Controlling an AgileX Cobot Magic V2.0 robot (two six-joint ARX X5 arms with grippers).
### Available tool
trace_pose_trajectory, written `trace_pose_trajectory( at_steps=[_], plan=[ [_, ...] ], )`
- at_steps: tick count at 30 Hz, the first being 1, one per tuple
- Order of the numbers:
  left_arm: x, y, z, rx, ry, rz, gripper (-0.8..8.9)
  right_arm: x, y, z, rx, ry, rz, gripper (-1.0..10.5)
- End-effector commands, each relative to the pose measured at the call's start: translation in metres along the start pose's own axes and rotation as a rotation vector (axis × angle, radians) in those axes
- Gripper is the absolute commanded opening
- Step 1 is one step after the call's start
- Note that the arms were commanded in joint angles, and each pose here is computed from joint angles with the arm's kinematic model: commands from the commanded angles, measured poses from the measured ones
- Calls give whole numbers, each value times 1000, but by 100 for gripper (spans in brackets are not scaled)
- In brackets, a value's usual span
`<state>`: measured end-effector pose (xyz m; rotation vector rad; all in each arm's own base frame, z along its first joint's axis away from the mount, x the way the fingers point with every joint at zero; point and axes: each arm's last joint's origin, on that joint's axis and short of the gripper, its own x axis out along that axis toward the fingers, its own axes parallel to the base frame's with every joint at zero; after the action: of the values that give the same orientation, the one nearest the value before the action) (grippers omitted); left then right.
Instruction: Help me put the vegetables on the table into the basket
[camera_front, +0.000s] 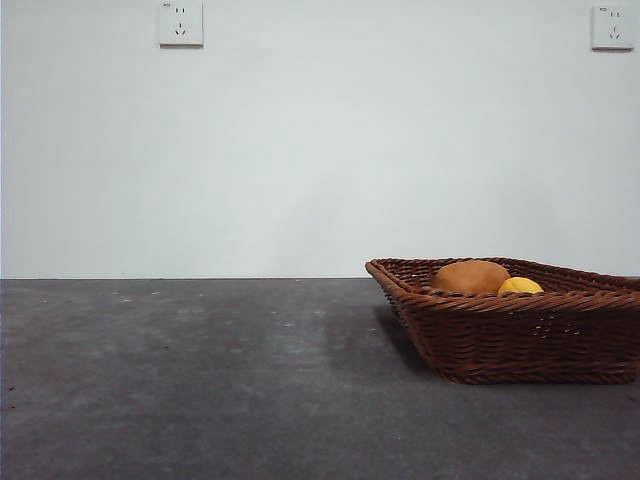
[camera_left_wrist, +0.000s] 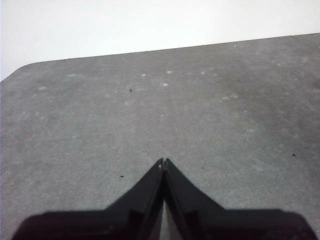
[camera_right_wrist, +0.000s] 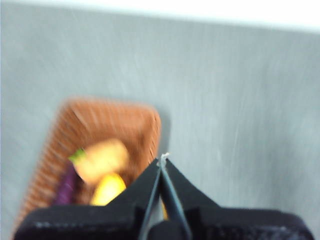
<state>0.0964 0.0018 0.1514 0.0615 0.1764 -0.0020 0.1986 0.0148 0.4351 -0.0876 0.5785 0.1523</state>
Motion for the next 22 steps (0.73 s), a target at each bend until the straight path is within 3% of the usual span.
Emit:
trace_pose_trajectory(
  at_steps=[1,6,13,22],
  plan=[
    [1,0,-3,-11,4,-3,-4,-38,3,-7,6,-176,-9,1],
    [1,0,-3,-11,5,-3,-4,-69,6,-60,-2,-394,-58,1],
    [1,0,-3,-11,4,-3,-4,-35,9,-140,8,-444,-88,1],
    [1,0,-3,-11,4,-3,-4,14,13,-220,10,-456,-93,1]
  ],
)
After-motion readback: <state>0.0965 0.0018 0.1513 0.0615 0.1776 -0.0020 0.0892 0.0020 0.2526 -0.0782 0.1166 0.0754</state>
